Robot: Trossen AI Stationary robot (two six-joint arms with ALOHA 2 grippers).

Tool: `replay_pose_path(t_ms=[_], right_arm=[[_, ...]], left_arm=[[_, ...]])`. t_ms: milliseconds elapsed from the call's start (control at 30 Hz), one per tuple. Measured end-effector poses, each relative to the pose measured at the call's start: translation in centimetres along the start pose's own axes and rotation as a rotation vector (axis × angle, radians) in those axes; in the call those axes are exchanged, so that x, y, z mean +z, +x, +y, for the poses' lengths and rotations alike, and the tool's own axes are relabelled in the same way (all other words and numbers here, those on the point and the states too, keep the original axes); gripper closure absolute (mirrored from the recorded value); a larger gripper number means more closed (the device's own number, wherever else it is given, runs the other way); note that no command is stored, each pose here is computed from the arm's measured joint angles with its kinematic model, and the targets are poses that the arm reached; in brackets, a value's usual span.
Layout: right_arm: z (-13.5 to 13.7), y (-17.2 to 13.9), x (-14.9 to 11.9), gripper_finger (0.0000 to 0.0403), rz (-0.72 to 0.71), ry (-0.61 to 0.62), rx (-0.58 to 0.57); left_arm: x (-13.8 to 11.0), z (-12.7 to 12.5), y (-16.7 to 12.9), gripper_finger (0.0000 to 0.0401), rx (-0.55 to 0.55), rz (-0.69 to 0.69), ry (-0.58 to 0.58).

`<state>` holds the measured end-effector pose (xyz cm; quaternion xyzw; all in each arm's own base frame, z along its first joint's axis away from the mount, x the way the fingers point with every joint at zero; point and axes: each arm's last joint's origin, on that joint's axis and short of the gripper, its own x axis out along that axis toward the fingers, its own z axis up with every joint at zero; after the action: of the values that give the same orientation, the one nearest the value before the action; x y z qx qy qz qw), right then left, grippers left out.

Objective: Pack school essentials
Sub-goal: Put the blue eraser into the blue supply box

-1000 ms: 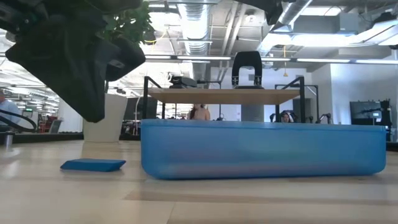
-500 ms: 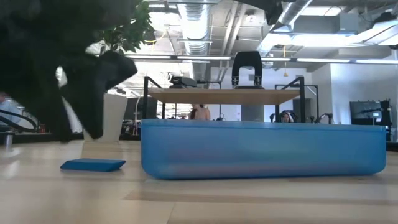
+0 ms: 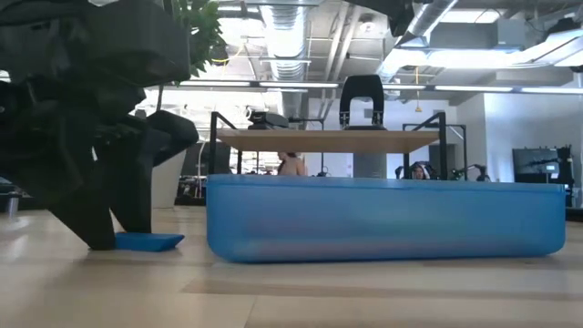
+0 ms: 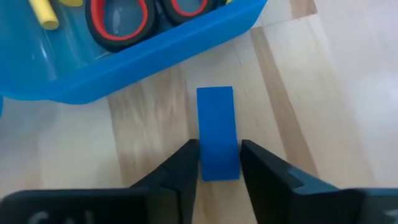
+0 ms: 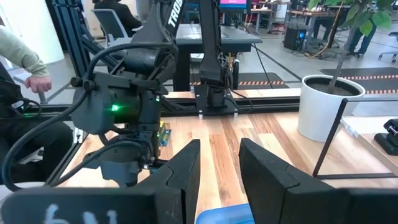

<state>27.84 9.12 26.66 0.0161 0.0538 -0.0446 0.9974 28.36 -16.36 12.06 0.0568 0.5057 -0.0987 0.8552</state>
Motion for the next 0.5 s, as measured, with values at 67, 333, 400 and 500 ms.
replay_pose_path(t_ms=[67,333,400,500], right_arm=[[0.0,0.0,0.0,0.0269,0.0,0.0,0.0],[0.0,0.0,-0.01,0.0269,0.001,0.0,0.0],[0.0,0.0,-0.01,0.0269,0.001,-0.001,0.0],[0.0,0.0,-0.02,0.0269,0.002,-0.001,-0.001]], left_arm=[[-0.15,-0.05,0.5,0.0316,-0.007,0.012,-0.004],[-0.09,0.0,0.4,0.0389,-0.001,0.012,-0.02],[0.15,-0.03,0.22,0.0393,0.0,0.008,-0.019],[0.48,-0.09,0.07,0.039,0.003,0.011,-0.001]])
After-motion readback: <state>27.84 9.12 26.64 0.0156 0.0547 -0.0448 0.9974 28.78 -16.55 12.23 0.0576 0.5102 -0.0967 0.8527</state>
